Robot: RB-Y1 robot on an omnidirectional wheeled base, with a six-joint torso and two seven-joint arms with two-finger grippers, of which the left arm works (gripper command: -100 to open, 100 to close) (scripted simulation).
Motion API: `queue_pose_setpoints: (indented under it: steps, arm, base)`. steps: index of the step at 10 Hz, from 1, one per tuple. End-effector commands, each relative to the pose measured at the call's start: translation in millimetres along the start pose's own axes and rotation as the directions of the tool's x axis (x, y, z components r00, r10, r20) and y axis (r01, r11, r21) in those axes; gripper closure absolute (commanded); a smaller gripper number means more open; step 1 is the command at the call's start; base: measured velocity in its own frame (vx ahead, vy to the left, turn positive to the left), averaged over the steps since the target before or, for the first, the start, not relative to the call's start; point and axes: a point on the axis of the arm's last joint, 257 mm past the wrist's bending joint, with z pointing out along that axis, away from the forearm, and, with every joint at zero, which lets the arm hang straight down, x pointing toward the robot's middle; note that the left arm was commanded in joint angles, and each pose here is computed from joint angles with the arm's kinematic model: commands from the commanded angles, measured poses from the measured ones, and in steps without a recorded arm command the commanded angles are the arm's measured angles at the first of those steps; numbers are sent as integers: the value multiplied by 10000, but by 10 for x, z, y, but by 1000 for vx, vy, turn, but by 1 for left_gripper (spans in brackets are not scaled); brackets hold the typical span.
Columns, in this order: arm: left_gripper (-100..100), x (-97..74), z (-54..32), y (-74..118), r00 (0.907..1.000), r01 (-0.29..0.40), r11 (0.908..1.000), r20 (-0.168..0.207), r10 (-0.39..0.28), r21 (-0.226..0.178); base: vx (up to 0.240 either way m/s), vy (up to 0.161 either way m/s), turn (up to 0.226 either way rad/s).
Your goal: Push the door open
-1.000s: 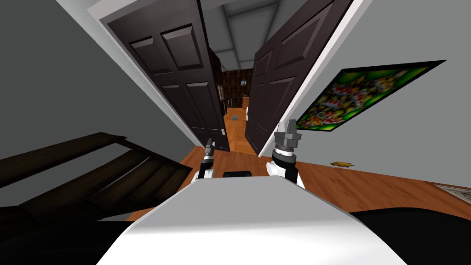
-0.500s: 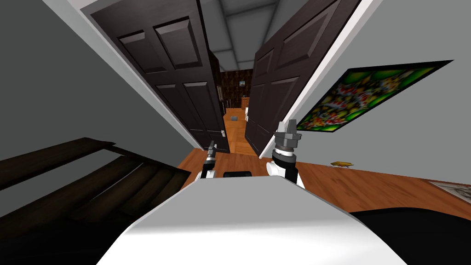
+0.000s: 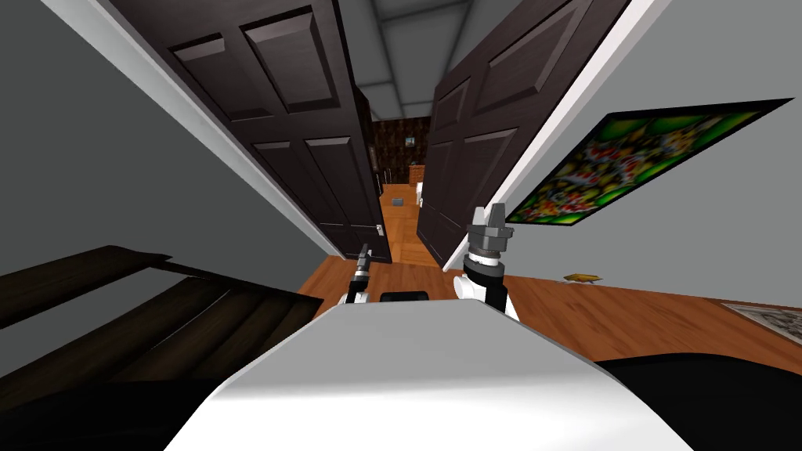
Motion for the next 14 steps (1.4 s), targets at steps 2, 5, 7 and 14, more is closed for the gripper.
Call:
queue_pose_setpoints:
  steps: [2, 5, 7, 14]
  arm:
    - [-100, 59, -71, 205, 9999, 129, 9994, -84, -132, -335]
    - [-100, 119, -141, 419, 9995, 268, 9974, -160, -279, -668]
    - [-100, 161, -201, 572, 9991, 358, 9950, -202, -378, -931]
    - [-100, 298, -385, 970, 9971, 651, 9845, -286, -707, -1628]
  base:
    - [87, 63, -50]
    - [94, 56, -46]
    - [98, 65, -47]
    - [88, 56, -40]
